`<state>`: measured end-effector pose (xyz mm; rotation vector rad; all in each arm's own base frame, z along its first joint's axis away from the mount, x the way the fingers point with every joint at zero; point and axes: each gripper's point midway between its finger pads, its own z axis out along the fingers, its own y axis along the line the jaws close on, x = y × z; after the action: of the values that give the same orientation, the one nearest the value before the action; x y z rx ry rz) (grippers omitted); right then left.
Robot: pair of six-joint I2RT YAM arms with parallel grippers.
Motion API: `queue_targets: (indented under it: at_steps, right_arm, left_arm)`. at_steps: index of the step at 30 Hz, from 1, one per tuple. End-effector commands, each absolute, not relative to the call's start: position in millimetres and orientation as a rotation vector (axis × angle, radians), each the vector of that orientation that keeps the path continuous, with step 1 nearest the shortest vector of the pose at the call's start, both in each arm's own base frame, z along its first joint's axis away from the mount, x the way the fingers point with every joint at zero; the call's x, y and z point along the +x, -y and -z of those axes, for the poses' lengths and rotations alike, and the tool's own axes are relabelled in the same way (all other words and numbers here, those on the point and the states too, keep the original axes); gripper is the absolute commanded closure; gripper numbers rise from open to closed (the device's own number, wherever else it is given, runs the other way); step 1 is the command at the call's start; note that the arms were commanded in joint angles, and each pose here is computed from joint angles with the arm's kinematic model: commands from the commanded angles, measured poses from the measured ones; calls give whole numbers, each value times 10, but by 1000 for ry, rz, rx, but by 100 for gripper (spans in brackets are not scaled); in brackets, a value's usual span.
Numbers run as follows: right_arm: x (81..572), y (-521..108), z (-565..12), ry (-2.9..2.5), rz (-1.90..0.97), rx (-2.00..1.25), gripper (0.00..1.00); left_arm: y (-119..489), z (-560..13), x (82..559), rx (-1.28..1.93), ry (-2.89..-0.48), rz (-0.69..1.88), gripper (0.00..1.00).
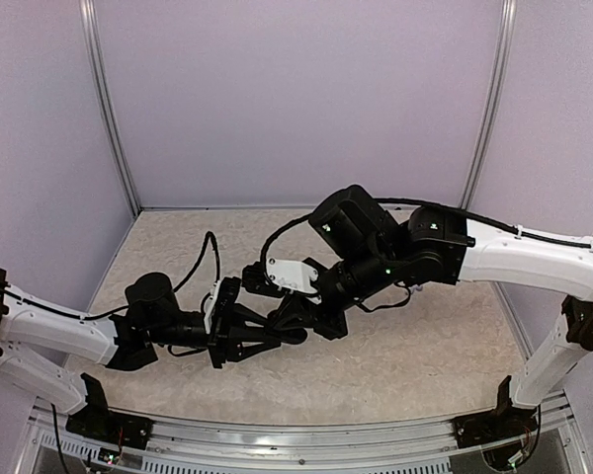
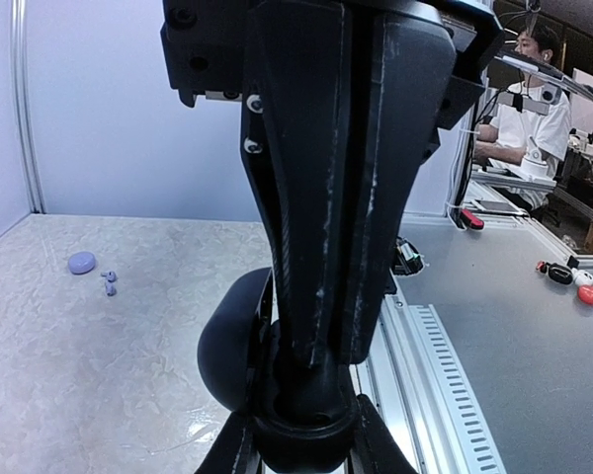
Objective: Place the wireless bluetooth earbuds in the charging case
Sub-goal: Insert the left earbud into the left side groove of the charging case.
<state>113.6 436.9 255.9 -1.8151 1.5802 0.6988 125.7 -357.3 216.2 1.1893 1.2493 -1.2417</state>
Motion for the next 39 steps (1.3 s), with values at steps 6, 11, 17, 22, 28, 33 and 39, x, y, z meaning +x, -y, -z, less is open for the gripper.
queue_targets:
  at_steps: [6, 11, 17, 22, 28, 33, 39]
  right_arm:
    - [1086, -4356, -2270, -1665, -692, -1852, 100]
    - [1124, -4335, -2420, -1645, -674, -1822, 94]
    - [1173, -4327, -2562, -1632, -656, -1780, 85]
    - [1168, -4331, -2675, -1604, -669, -1762, 79]
    - [1154, -4342, -2821, -1552, -693, -1742, 67]
    - [1170, -4351, -2959, -1509, -694, -1708, 68]
    - [1170, -4339, -3129, -1465, -710, -1667, 69]
  left_arm:
    - [3518, -2586, 1286, 1111, -1091, 1223, 90]
    - [3513, -2568, 1283, 1115, -1097, 1223, 90]
    - [3514, -2560, 1279, 1119, -1097, 1221, 90]
    - [3519, -2550, 1281, 1120, -1100, 1222, 90]
    - [3528, -2527, 1290, 1122, -1110, 1221, 90]
    - [3533, -2517, 1294, 1123, -1113, 1221, 90]
    - [3548, -2495, 1299, 1126, -1120, 1223, 90]
